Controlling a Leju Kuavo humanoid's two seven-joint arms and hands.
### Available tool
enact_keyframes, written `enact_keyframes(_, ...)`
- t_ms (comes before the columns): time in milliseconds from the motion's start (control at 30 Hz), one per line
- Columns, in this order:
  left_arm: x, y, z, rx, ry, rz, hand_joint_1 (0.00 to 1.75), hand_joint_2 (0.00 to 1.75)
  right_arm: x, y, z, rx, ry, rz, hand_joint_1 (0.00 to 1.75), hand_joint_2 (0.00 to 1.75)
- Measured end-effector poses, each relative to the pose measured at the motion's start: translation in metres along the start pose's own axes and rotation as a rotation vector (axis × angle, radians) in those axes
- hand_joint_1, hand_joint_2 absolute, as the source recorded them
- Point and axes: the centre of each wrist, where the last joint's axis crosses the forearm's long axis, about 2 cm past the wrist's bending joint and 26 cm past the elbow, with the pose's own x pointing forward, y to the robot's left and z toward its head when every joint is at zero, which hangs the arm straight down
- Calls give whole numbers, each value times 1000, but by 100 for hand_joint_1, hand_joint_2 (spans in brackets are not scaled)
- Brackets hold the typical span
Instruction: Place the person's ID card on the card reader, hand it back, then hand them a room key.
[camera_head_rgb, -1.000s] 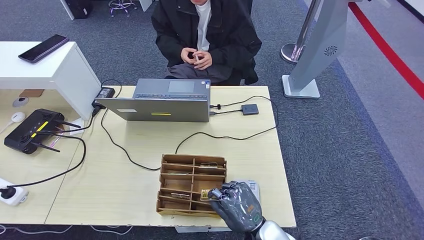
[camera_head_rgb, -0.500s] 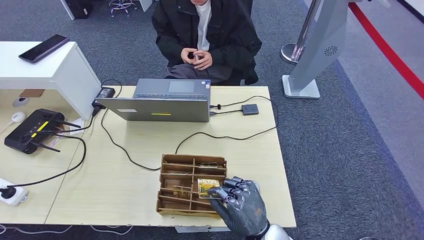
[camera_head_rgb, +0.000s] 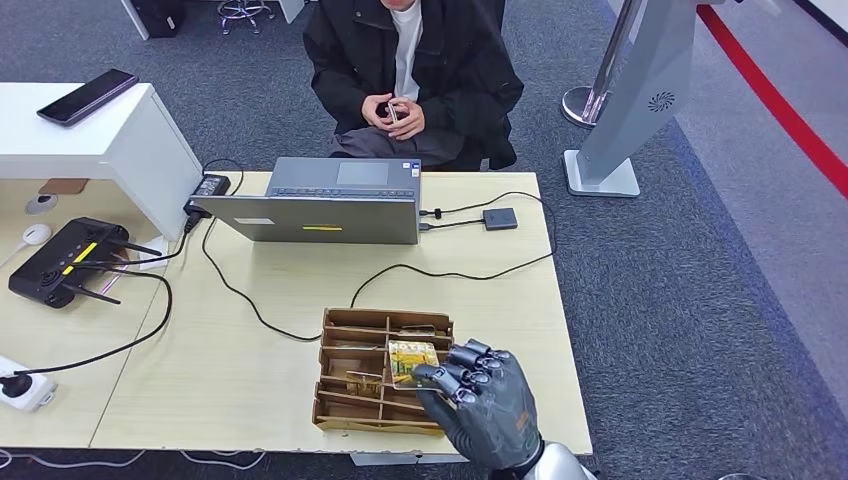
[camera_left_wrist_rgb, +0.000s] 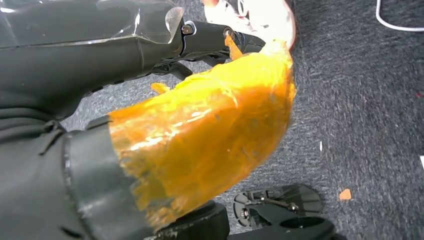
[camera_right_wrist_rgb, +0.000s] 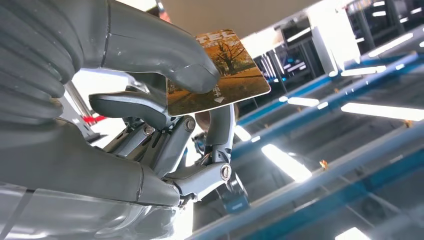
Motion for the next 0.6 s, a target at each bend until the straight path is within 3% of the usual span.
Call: enact_keyframes(600, 2, -1, 0, -33, -42, -84, 0, 0, -24, -11, -64, -124, -101, 98, 175, 175)
